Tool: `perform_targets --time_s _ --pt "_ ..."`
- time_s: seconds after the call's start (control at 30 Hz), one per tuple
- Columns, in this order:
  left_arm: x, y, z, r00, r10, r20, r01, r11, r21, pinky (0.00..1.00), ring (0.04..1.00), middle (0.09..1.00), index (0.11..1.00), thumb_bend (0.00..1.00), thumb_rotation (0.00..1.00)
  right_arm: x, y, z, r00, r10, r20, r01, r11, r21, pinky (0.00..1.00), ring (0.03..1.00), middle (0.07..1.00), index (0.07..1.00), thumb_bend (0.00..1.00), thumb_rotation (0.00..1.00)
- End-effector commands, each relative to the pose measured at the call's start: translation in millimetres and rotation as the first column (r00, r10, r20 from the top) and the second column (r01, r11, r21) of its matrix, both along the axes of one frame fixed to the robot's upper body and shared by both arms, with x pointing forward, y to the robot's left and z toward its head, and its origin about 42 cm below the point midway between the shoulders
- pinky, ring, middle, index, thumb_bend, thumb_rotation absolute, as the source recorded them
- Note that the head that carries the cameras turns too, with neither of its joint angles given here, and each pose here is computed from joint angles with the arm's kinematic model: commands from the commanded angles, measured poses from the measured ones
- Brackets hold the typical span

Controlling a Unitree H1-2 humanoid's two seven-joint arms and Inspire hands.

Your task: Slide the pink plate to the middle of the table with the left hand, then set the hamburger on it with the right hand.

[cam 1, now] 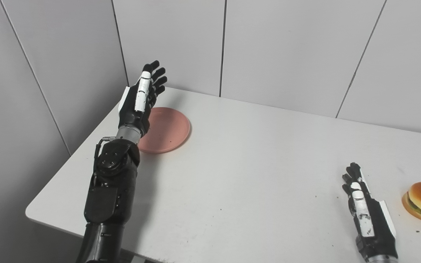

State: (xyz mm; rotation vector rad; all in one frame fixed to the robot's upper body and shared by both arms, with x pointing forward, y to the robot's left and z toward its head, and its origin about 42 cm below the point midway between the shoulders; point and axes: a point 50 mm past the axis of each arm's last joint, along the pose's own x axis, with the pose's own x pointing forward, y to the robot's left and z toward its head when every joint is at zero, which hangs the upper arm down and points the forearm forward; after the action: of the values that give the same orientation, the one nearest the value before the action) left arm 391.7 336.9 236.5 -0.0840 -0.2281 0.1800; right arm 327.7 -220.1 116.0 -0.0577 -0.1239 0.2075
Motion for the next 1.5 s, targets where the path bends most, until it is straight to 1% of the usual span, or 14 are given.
perform_targets --time_s 0.0,0.07,0.2,0.23,0.33,0.47,0.6,0.8,0.9,1.07,1.27,1.4,1.47 --pt "9.3 8.9 31.8 0.992 0.013 0.122 -0.014 1.000 0.006 0.95 0.920 0.927 0.906 0.59 0.99 -12.8 -3.2 -23.2 0.999 -0.002 -0.050 0.002 1.000 0.009 1.00 0.998 1.000 1.000 0.10 1.00" --pt "10.6 14.9 32.4 0.992 0.031 0.121 -0.031 1.000 -0.005 0.95 0.917 0.922 0.900 0.59 0.98 -12.8 -3.1 -23.3 0.999 -0.004 -0.053 0.005 1.000 0.015 1.00 0.999 1.000 1.000 0.09 1.00" --pt "12.8 29.5 35.7 0.990 0.061 0.124 -0.059 0.998 -0.021 0.93 0.909 0.913 0.902 0.56 1.00 -13.4 -2.5 -22.4 0.998 -0.011 -0.057 0.011 1.000 0.011 1.00 0.992 0.997 1.000 0.09 1.00" --pt "13.2 33.1 36.6 0.990 0.065 0.127 -0.062 0.998 -0.029 0.93 0.912 0.914 0.905 0.54 1.00 -13.5 -2.2 -22.2 0.998 -0.011 -0.057 0.012 1.000 0.013 1.00 0.992 0.996 1.000 0.09 1.00" --pt "12.4 41.8 39.8 0.989 0.082 0.125 -0.077 0.996 -0.043 0.93 0.905 0.908 0.902 0.53 1.00 -13.8 -1.8 -22.6 0.998 -0.008 -0.060 0.010 1.000 0.028 1.00 0.998 0.998 1.000 0.09 1.00" --pt "12.1 55.9 42.7 0.986 0.116 0.121 -0.110 0.992 -0.055 0.91 0.897 0.904 0.897 0.54 0.98 -14.0 -2.1 -22.6 0.998 -0.007 -0.057 0.008 1.000 0.011 1.00 1.000 1.000 1.000 0.09 1.00" --pt "12.6 68.9 41.2 0.985 0.131 0.114 -0.124 0.990 -0.068 0.94 0.925 0.925 0.914 0.56 1.00 -14.1 -2.7 -23.1 0.999 -0.009 -0.053 0.009 1.000 0.005 1.00 0.995 0.995 1.000 0.10 1.00" --pt "15.0 88.3 33.6 0.982 0.166 0.090 -0.157 0.983 -0.100 0.98 0.946 0.951 0.935 0.53 1.00 -14.1 -3.0 -22.8 0.998 -0.015 -0.055 0.015 1.000 0.010 1.00 0.996 0.995 1.000 0.10 1.00" --pt "15.0 92.9 30.6 0.980 0.180 0.082 -0.171 0.980 -0.105 0.97 0.944 0.946 0.931 0.52 1.00 -14.1 -3.2 -22.1 0.999 -0.007 -0.046 0.008 1.000 0.012 1.00 0.999 0.997 1.000 0.10 1.00" --pt "16.1 105.1 21.0 0.978 0.201 0.054 -0.194 0.973 -0.123 0.96 0.932 0.938 0.931 0.54 1.00 -14.1 -3.7 -22.1 0.999 -0.006 -0.051 0.008 0.999 0.033 1.00 0.999 1.000 1.000 0.08 1.00" --pt "16.9 111.0 12.3 0.975 0.220 0.028 -0.215 0.968 -0.133 0.95 0.919 0.921 0.906 0.55 0.99 -14.7 -4.9 -22.0 0.998 -0.013 -0.056 0.013 1.000 0.010 1.00 0.998 1.000 1.000 0.09 1.00" --pt "18.5 112.7 5.5 0.972 0.234 0.002 -0.231 0.962 -0.142 0.94 0.914 0.911 0.898 0.54 0.99 -13.8 -6.1 -23.3 0.998 -0.011 -0.056 0.012 1.000 0.013 1.00 0.998 1.000 1.000 0.08 1.00" --pt "19.7 113.8 1.1 0.973 0.230 -0.015 -0.230 0.963 -0.142 0.96 0.926 0.922 0.908 0.53 1.00 -13.4 -6.3 -23.9 0.998 -0.013 -0.055 0.014 1.000 0.018 1.00 0.997 0.998 1.000 0.07 1.00"
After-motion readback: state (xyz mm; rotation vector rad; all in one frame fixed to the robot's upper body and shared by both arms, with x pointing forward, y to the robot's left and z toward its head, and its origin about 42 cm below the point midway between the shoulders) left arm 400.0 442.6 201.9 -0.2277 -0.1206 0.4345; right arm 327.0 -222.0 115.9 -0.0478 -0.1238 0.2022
